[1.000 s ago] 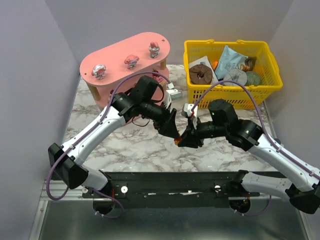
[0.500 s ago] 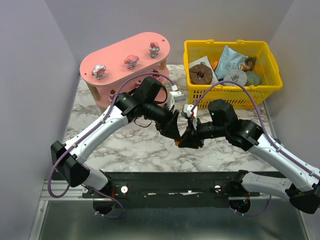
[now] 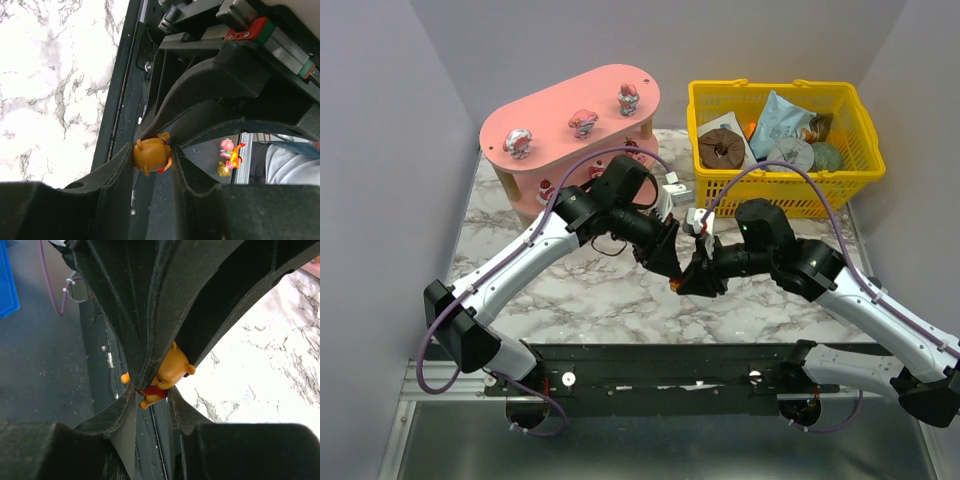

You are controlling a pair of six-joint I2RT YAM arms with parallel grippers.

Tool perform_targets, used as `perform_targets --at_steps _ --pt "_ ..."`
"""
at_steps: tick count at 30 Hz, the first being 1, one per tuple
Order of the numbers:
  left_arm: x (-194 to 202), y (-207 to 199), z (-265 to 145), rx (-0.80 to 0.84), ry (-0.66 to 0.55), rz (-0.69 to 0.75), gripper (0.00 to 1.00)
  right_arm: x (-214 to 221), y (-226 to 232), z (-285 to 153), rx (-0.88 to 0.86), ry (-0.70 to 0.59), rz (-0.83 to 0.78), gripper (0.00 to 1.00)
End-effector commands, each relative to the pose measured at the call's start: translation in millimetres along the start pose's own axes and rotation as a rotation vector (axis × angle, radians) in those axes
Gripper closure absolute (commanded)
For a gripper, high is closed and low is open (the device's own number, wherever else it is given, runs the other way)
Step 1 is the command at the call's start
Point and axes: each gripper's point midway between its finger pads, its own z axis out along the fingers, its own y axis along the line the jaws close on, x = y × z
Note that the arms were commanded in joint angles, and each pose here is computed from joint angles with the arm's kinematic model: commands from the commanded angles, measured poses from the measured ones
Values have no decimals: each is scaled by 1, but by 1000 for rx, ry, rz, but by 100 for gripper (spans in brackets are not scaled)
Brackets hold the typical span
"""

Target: Place and organize the plastic toys onto the shelf

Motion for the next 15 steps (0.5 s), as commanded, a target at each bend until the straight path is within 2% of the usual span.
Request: perform_targets --at_steps 1,2,3,6,9,12,15 --pt "-11 12 -5 -116 -46 31 100 2 -9 3 57 2 57 91" --pt "-13 13 -8 -138 -63 37 100 4 -10 3 72 2 83 86" --pt "-17 15 -9 -156 -83 53 100 5 -17 4 106 -2 85 68" --pt "-28 33 -20 -294 -159 79 100 17 -33 4 212 -8 169 42" --pt "-42 48 -34 -427 -243 111 100 31 -50 1 331 -14 226 30" --pt "-58 63 -48 -543 -344 150 100 45 -66 -6 456 -36 301 23" --pt "-68 81 -53 -620 -441 184 100 53 -79 -14 563 -68 394 23"
